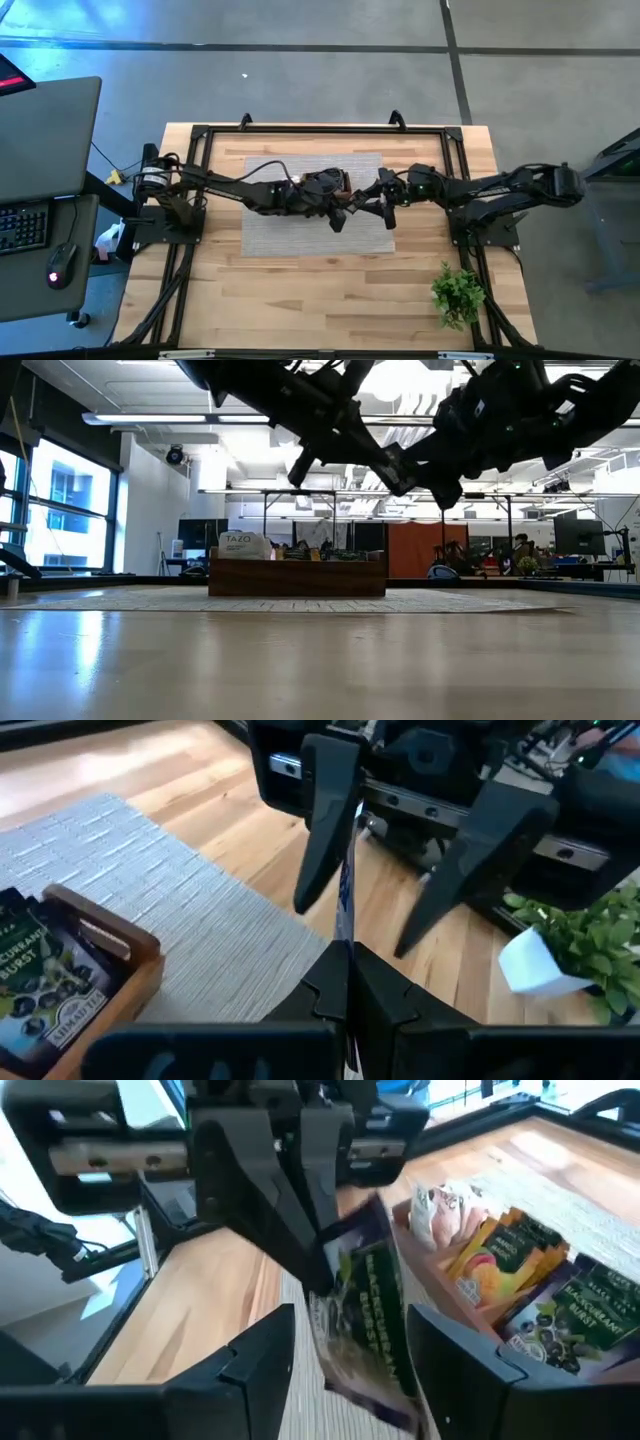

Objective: Pick & Place Tea
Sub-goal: Put the violet tea bag into the right section of the wooden organizer

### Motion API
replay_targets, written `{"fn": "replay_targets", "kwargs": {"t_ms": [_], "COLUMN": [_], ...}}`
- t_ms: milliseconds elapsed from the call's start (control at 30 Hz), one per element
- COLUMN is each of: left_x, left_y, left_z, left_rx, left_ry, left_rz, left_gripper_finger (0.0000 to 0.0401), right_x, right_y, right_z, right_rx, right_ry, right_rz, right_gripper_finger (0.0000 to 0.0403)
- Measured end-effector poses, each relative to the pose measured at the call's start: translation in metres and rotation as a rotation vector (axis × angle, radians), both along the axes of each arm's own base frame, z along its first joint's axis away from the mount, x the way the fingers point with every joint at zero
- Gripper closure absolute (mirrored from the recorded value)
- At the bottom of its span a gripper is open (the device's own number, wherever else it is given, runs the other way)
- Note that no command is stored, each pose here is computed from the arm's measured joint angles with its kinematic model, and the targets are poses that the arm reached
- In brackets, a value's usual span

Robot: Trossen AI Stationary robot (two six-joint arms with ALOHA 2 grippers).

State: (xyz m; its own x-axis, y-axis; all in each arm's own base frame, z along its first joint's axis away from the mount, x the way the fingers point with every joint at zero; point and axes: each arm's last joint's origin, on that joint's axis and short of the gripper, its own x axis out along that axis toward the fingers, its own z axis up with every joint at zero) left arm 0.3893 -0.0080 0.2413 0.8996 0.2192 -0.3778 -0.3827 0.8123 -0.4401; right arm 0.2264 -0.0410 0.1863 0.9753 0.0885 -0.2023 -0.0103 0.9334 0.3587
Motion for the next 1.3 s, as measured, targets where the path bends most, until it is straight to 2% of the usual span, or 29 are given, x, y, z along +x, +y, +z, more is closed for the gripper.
{"fn": "replay_targets", "kwargs": {"t_ms": [167, 333, 467, 533, 633, 767, 833, 1067, 1167, 1300], "left_x": [-0.003, -0.004, -0.004, -0.004, -0.004, -0.004, -0.004, -0.004, -0.003, -0.003], "left_y": [0.001, 0.002, 0.002, 0.002, 0.002, 0.002, 0.002, 0.002, 0.002, 0.002], "left_z": [-0.005, -0.007, -0.006, -0.007, -0.007, -0.007, -0.007, -0.007, -0.006, -0.006], "left_rx": [0.018, 0.031, 0.034, 0.034, 0.035, 0.032, 0.030, 0.032, 0.035, 0.036], "left_ry": [0.060, 0.085, 0.074, 0.080, 0.081, 0.081, 0.083, 0.081, 0.074, 0.070], "left_rz": [0.039, 0.067, 0.070, 0.070, 0.069, 0.065, 0.058, 0.061, 0.060, 0.060], "left_gripper_finger": [0.0401, 0.0401, 0.0401, 0.0401, 0.0401, 0.0401, 0.0401, 0.0401, 0.0401, 0.0401], "right_x": [0.001, 0.001, 0.002, 0.001, 0.001, 0.002, 0.002, 0.001, 0.000, 0.000], "right_y": [0.000, -0.002, -0.003, -0.002, -0.002, -0.005, -0.006, -0.006, -0.006, -0.006], "right_z": [0.005, 0.009, 0.004, 0.002, 0.003, 0.011, 0.011, 0.001, -0.003, -0.002], "right_rx": [-0.012, -0.024, -0.024, -0.017, -0.029, -0.134, -0.152, -0.132, -0.128, -0.111], "right_ry": [-0.059, -0.093, -0.049, -0.025, -0.033, -0.114, -0.119, -0.011, 0.032, 0.017], "right_rz": [-0.007, -0.041, -0.084, -0.071, -0.074, -0.130, -0.126, -0.129, -0.136, -0.134], "right_gripper_finger": [0.0240, 0.0311, 0.0379, 0.0396, 0.0378, 0.0331, 0.0304, 0.0218, 0.0203, 0.0207]}}
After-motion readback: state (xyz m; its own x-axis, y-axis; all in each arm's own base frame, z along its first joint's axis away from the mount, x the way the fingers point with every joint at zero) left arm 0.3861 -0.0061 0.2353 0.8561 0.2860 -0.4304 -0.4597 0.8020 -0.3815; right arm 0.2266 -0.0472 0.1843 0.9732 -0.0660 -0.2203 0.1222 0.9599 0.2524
